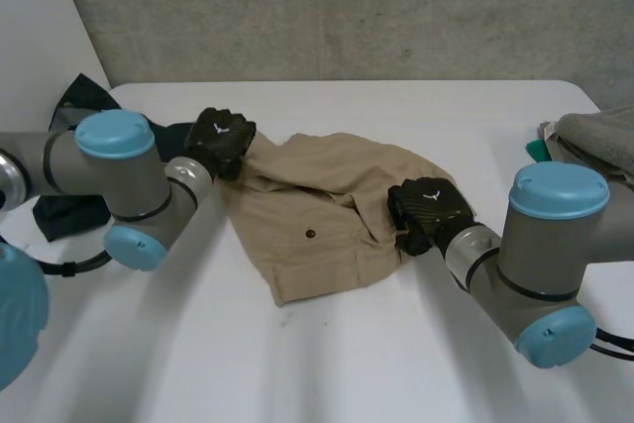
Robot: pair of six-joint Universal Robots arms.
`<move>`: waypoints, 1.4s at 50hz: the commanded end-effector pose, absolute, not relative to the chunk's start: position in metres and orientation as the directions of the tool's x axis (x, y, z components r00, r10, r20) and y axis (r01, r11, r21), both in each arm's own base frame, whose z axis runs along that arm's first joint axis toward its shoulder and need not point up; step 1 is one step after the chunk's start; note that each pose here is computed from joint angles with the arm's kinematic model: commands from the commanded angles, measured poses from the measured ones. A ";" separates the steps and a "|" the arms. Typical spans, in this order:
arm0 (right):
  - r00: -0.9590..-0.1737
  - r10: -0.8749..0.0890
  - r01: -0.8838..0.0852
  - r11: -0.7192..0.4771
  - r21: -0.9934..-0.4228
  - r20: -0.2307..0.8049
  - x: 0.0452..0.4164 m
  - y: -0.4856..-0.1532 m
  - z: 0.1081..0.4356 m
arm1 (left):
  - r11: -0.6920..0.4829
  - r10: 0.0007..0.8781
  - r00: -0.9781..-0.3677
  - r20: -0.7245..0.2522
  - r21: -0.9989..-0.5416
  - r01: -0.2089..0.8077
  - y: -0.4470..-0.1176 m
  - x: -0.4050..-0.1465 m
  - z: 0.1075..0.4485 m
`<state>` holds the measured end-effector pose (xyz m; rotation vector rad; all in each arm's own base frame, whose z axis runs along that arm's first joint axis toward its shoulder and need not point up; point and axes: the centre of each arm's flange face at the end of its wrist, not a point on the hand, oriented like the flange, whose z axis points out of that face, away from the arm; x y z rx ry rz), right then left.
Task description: Fold the laundry.
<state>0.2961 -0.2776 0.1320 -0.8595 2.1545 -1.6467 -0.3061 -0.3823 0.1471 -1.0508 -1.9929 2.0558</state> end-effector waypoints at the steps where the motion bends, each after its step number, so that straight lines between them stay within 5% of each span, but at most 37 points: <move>1: -0.784 -0.607 -0.266 0.140 -0.954 0.129 0.293 -0.281 0.150 | -0.171 0.484 -0.772 -0.412 -0.910 0.378 -0.360 -0.305 0.183; 9: -0.809 -0.567 -0.231 0.067 -0.971 0.153 0.274 -0.286 0.205 | -0.290 0.456 -0.788 -0.414 -0.906 0.308 -0.313 -0.299 0.266; 19: -0.822 -0.491 -0.218 -0.193 -0.957 0.287 0.248 -0.285 0.310 | -0.489 0.407 -0.853 -0.326 -0.867 0.098 -0.243 -0.272 0.391; 25: -0.828 -0.476 -0.203 -0.238 -0.950 0.296 0.244 -0.281 0.341 | -0.522 0.409 -0.871 -0.272 -0.853 0.021 -0.219 -0.260 0.421; 31: -0.819 -0.491 -0.200 -0.244 -0.949 0.298 0.247 -0.286 0.341 | -0.443 0.429 -0.864 -0.263 -0.895 0.053 -0.236 -0.266 0.390; 39: -0.802 -0.535 -0.252 -0.104 -0.962 0.267 0.263 -0.321 0.277 | -0.232 0.475 -0.841 -0.259 -0.959 0.164 -0.292 -0.284 0.296; 46: -0.799 -0.542 -0.268 -0.071 -0.961 0.263 0.269 -0.342 0.238 | -0.178 0.448 -0.857 -0.254 -0.965 0.192 -0.346 -0.289 0.233; 58: -0.844 -0.446 -0.217 -0.223 -0.950 0.297 0.272 -0.367 0.240 | -0.328 0.237 -0.933 -0.271 -0.926 0.186 -0.410 -0.280 0.241; 70: -0.829 -0.483 -0.266 -0.106 -0.958 0.283 0.267 -0.348 0.227 | -0.249 0.302 -0.909 -0.285 -0.945 0.214 -0.391 -0.287 0.212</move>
